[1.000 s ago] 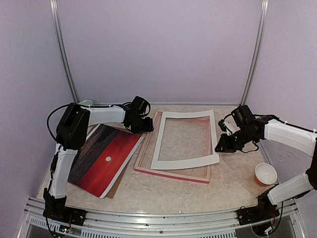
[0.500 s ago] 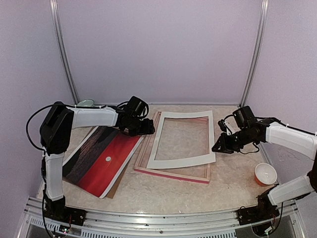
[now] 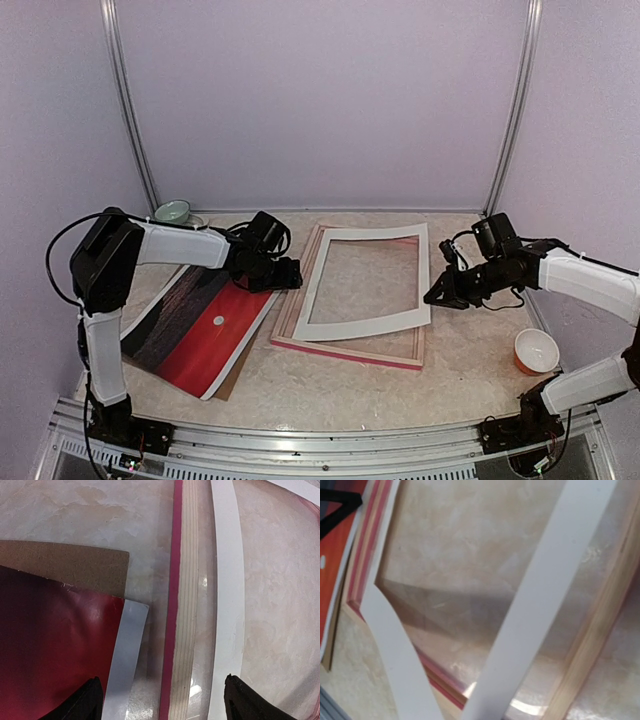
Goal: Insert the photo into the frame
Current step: Place the mat board on the glass panel.
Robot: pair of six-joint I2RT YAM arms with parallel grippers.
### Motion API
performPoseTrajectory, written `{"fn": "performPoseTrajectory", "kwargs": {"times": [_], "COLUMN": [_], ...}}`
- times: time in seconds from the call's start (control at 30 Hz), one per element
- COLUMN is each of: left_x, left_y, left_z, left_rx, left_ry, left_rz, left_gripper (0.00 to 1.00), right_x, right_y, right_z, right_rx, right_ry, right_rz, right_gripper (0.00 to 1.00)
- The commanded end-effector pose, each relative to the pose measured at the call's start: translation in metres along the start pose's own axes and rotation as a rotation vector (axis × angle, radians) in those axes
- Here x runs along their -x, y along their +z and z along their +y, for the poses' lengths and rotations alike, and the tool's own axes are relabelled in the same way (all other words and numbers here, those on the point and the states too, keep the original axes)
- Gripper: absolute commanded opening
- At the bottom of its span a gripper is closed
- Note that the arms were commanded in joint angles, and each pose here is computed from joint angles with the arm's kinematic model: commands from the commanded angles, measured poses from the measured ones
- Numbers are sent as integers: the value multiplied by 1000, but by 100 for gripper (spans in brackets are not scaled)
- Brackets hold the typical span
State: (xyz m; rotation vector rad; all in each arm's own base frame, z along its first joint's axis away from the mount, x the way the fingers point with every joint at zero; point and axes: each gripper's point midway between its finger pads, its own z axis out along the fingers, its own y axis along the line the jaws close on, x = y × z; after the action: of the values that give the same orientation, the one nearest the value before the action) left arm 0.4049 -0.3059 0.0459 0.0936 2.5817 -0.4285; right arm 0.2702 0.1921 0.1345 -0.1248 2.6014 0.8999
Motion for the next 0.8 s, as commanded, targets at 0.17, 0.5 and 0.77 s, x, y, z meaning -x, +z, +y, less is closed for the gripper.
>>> {"fn": "performPoseTrajectory", "kwargs": {"times": [0.17, 0.5, 0.77], "left_x": [-4, -21, -31], "left_y": [-15, -10, -5], "left_z": [-8, -18, -22], "left_rx": [-58, -102, -111], "left_ry": [-8, 1, 12], "left_rz": [-33, -1, 20], "left_gripper": [83, 83, 83], "right_x": [-3, -8, -6], "right_y": [0, 16, 27], "right_z": [14, -1, -6], "right_rx": [82, 54, 50], "right_ry": [11, 33, 30], "right_rz": [-4, 0, 7], "right_gripper": [14, 15, 15]}}
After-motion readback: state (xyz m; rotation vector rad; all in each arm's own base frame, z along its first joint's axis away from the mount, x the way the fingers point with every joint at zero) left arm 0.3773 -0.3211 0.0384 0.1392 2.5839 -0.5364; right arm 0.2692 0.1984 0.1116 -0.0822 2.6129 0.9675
